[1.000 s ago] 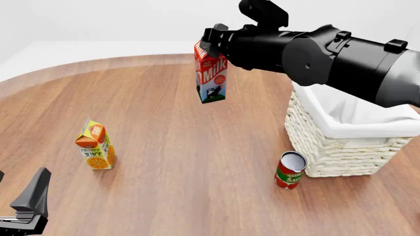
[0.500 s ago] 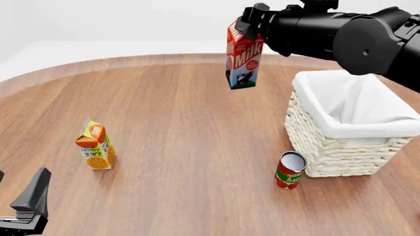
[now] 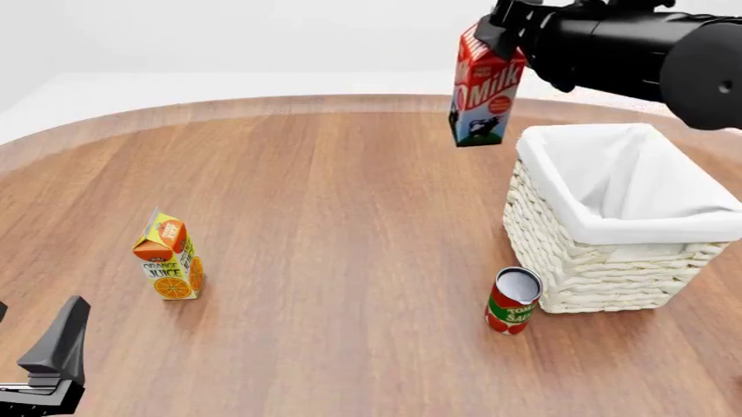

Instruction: Pick the milk and place it in the basket.

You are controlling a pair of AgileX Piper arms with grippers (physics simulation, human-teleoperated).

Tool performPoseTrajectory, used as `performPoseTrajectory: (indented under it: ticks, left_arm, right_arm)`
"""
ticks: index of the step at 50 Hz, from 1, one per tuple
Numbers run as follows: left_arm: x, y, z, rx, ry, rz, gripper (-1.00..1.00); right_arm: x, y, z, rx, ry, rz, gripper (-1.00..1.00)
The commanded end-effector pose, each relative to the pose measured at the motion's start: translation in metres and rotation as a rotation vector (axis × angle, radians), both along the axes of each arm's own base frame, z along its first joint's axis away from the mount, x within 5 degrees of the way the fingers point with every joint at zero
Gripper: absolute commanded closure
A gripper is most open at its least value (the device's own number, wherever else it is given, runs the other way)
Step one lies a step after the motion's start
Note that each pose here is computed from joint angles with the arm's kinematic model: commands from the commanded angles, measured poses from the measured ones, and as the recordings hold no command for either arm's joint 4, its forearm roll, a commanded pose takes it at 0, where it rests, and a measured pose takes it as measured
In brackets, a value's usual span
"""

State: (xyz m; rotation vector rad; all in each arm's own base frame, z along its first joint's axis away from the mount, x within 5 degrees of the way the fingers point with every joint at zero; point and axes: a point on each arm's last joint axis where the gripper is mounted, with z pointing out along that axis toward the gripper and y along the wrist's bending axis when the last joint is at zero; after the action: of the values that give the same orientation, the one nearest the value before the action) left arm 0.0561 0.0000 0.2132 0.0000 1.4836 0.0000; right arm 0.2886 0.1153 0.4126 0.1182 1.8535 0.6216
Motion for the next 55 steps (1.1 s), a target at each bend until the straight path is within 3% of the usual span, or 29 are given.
performPoseTrajectory:
  ticks: [1, 37, 55]
  left_arm:
    - [0.0, 0.0, 0.0, 0.0, 0.0, 0.0, -1.0]
    - [0.0, 0.0, 0.0, 0.0, 0.0, 0.0, -1.0]
    - [0.0, 0.0, 0.0, 0.0, 0.0, 0.0, -1.0]
  right_arm:
    - [-0.007, -0.019, 0.011, 0.039, -0.032, -0.052, 1.0]
    - [-0.03, -0.068, 0.017, 0.05, -0.048, -0.204, 1.0]
    - [-0.046, -0.101, 0.017, 0.047, -0.061, -0.326, 1.0]
